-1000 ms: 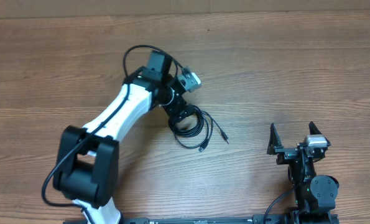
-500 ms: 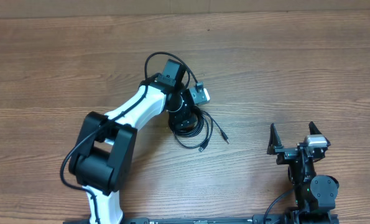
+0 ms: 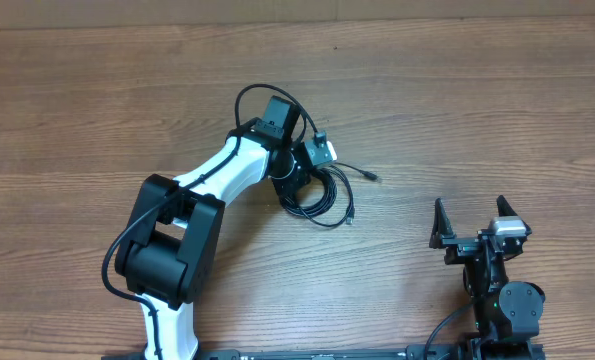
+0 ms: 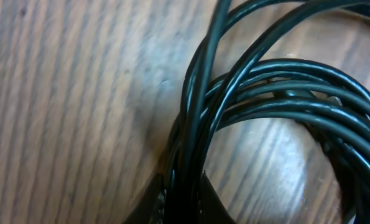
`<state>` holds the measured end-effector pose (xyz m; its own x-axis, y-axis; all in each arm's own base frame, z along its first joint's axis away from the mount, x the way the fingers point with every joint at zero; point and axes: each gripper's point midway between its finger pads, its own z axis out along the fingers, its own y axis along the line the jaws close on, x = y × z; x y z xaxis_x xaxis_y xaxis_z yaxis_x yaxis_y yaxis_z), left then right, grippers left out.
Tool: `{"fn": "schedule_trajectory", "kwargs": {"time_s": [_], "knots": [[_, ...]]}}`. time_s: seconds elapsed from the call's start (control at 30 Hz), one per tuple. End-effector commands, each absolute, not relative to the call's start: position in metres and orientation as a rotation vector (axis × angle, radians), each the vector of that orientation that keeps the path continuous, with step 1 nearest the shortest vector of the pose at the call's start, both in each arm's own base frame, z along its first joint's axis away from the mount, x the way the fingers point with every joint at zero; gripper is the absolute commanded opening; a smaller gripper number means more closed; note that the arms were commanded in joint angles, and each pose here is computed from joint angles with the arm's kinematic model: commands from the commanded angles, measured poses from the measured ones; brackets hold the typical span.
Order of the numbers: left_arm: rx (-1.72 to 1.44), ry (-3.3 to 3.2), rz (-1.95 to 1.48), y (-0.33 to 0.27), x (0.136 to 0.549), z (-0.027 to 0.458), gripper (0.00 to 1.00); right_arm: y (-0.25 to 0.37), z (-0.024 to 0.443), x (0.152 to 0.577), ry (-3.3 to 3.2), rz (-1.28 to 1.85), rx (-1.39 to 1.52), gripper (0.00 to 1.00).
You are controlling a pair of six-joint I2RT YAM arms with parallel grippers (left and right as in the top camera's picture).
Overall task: Untangle cables
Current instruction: 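Close the left gripper on the cable coil and lift it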
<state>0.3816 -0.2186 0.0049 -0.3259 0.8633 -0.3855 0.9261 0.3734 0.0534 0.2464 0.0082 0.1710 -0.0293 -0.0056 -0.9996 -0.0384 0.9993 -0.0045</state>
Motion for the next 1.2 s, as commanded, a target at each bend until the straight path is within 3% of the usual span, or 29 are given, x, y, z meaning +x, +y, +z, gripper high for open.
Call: {"fn": "schedule_trajectory", "kwargs": {"time_s": [0.0,0.17,0.33,0.37,0.43,0.53,0.87,1.03,1.1,1.17], "knots": [[1.312,2.437,-0.164,-0.212,0.404,0.012,0.04,0.011,0.168,0.247,1.6,0.034,-0.044,1.0],[0.73,2.705,-0.054,-0.19,0.419,0.031,0.04,0.011,0.168,0.247,1.6,0.034,-0.044,1.0],[0.217,2.923,-0.077,-0.18,0.4,0.048,0.04,0.011,0.168,0.247,1.6,0.034,-0.044,1.0],[0.153,2.943,-0.105,-0.182,0.397,0.049,0.15,0.011,0.168,0.247,1.6,0.034,-0.044,1.0],[0.095,2.973,-0.163,-0.187,0.391,0.049,0.64,0.011,0.168,0.247,1.6,0.034,-0.044,1.0],[0.098,2.973,-0.169,-0.188,0.391,0.049,0.98,0.011,0.168,0.247,1.6,0.034,-0.044,1.0],[0.092,2.977,-0.236,-0.196,0.39,0.05,0.99,0.011,0.168,0.247,1.6,0.034,-0.044,1.0],[-0.247,3.039,-0.242,-0.192,0.377,0.047,1.0,0.011,0.168,0.247,1.6,0.034,-0.044,1.0],[-0.318,3.045,-0.233,-0.191,0.375,0.047,0.89,0.011,0.168,0.247,1.6,0.034,-0.044,1.0],[-0.329,3.045,-0.233,-0.191,0.375,0.047,0.87,0.011,0.168,0.247,1.6,0.034,-0.044,1.0]]}}
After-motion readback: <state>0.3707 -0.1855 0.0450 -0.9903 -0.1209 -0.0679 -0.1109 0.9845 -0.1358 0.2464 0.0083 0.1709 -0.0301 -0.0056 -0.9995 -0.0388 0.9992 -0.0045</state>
